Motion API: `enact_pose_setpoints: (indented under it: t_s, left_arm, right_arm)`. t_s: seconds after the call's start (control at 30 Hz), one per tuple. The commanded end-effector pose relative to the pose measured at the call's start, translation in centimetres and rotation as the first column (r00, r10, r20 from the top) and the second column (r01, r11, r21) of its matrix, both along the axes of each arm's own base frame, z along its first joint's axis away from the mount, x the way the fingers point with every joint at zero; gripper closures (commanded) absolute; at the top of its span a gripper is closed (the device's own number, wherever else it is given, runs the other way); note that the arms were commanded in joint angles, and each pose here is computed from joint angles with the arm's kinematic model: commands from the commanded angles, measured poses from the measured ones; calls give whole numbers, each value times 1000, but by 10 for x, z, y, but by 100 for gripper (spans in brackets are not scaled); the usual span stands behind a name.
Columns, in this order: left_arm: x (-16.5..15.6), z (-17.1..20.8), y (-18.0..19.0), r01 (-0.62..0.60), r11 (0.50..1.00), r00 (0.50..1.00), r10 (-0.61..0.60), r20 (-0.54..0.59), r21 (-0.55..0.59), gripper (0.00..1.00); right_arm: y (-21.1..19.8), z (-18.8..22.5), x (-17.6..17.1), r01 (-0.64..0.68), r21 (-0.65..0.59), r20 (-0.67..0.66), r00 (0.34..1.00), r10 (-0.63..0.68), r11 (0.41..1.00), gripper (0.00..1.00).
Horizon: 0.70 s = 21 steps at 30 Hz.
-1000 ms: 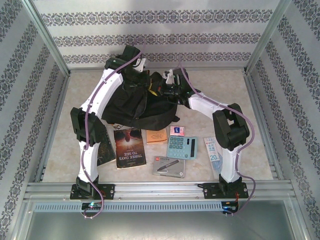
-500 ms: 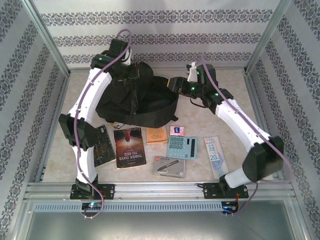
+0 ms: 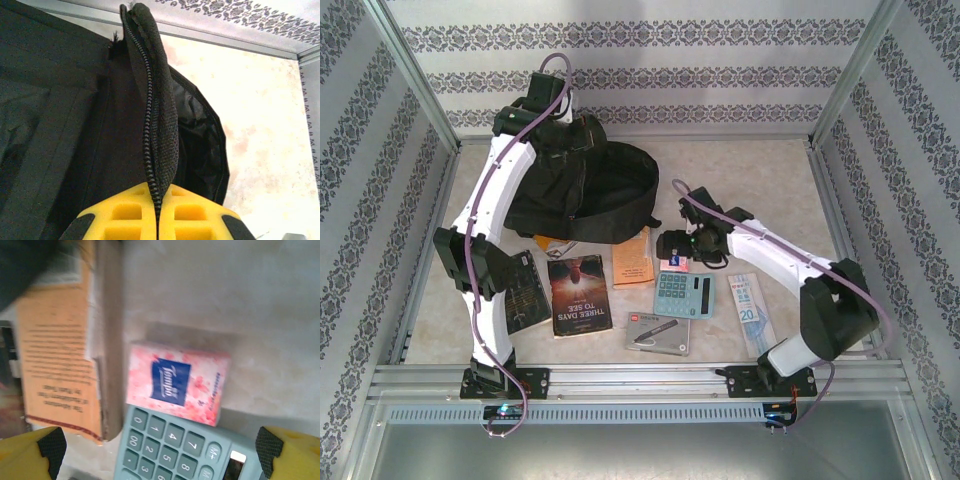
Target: Pack the student bag
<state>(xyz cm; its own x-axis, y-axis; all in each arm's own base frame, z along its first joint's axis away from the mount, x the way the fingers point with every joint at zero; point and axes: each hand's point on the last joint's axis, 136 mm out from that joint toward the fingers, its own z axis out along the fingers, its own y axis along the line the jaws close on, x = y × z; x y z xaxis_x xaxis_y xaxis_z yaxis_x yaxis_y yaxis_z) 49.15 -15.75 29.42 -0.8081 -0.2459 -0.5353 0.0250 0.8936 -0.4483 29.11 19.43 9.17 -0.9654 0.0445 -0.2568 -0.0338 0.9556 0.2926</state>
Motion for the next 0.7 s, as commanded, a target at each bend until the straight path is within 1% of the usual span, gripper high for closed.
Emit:
enact_pose_setpoints:
  t_s: [0.0, 0.07, 0.17, 0.23, 0.43, 0.57, 0.67]
  left_arm:
    - [10, 16, -5, 12, 998, 998, -8, 62, -62, 100]
    - [9, 14, -6, 16, 998, 998, -13, 55, -67, 100]
    - [8, 14, -9, 32, 996, 998, -27, 54, -81, 100]
    - [7, 13, -8, 31, 996, 998, -27, 53, -84, 100]
    - [6, 10, -9, 37, 994, 999, -33, 40, -106, 100]
    - [6, 6, -9, 41, 993, 999, -37, 33, -112, 100]
    - [5, 8, -9, 41, 993, 999, -37, 36, -114, 100]
  right_arm:
    - [0, -15, 0, 101, -55, -25, 994, -103, 993, 2]
    - [-1, -21, 3, 146, -90, -30, 988, -149, 985, 2]
    - [2, -28, 11, 179, -110, -33, 982, -184, 978, 2]
    - [0, -32, 15, 194, -146, -32, 979, -201, 970, 2]
    - [8, -55, 23, 178, -194, -67, 979, -194, 965, 2]
    - [6, -72, 25, 179, -234, -90, 975, -204, 956, 2]
    - [5, -79, 24, 186, -236, -94, 973, -213, 954, 4]
